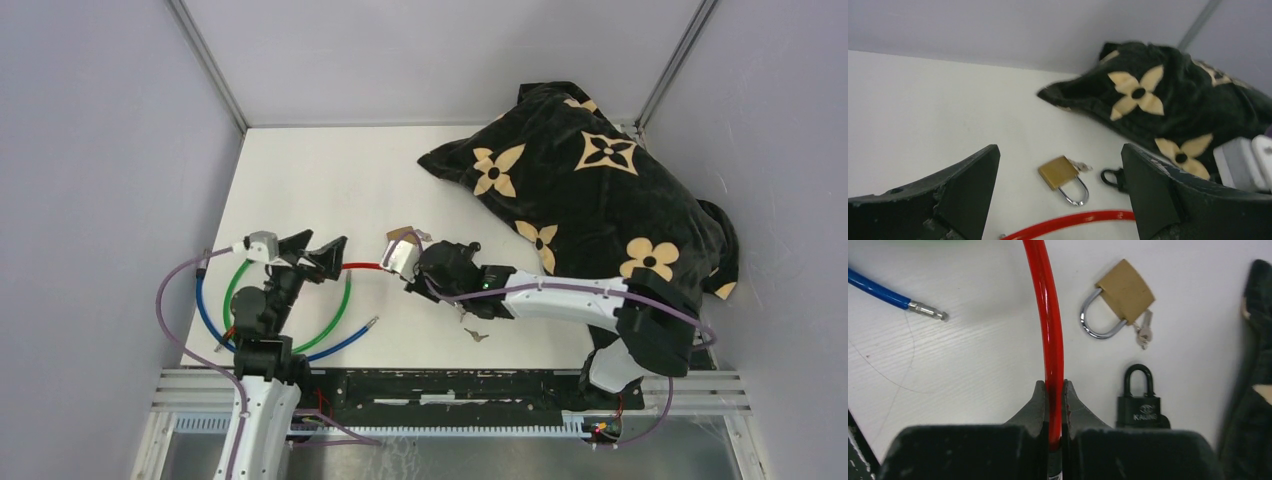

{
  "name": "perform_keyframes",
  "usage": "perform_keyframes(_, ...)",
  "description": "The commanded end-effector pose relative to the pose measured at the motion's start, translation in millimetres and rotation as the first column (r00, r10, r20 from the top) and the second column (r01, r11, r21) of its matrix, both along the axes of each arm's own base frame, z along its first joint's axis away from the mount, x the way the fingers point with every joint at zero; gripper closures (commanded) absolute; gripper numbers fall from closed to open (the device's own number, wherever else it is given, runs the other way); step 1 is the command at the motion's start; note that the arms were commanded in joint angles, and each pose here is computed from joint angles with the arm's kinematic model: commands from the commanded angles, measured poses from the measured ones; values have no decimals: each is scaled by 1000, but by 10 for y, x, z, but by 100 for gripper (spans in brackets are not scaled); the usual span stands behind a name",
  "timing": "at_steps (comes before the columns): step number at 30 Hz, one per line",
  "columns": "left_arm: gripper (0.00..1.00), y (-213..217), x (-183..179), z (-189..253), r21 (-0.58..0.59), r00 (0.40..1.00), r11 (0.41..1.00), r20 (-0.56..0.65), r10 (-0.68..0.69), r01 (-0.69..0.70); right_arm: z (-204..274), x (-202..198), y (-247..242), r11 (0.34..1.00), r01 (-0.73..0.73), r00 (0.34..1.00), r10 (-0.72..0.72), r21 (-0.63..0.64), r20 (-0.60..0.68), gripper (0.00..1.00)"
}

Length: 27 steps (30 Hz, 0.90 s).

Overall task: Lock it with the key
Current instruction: Pick up the lock from the center of the board.

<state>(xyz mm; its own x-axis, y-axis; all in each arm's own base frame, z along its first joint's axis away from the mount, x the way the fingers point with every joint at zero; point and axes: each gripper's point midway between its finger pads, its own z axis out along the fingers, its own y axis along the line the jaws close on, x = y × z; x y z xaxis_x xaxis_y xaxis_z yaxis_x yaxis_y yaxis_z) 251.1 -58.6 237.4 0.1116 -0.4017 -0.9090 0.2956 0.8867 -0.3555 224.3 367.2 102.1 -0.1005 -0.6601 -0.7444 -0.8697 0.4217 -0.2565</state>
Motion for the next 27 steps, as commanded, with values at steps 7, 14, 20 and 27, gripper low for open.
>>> perform_keyframes(7,0,-643,-430,-253,625,761,470,-347,-548,623,1040,172,-484,968,-14,909,-93,252,406,100)
perform_keyframes(14,0,-485,-178,-641,725,747,299,-431,-506,620,992,85,-584,971,-61,895,-50,233,442,100)
perform_keyframes(20,0,-335,35,-952,780,788,250,-441,-429,573,1080,10,-632,957,-97,884,-42,272,466,100)
perform_keyframes(27,70,-403,19,-1026,801,784,225,-412,-464,555,1071,-89,-598,944,-151,888,0,293,460,100)
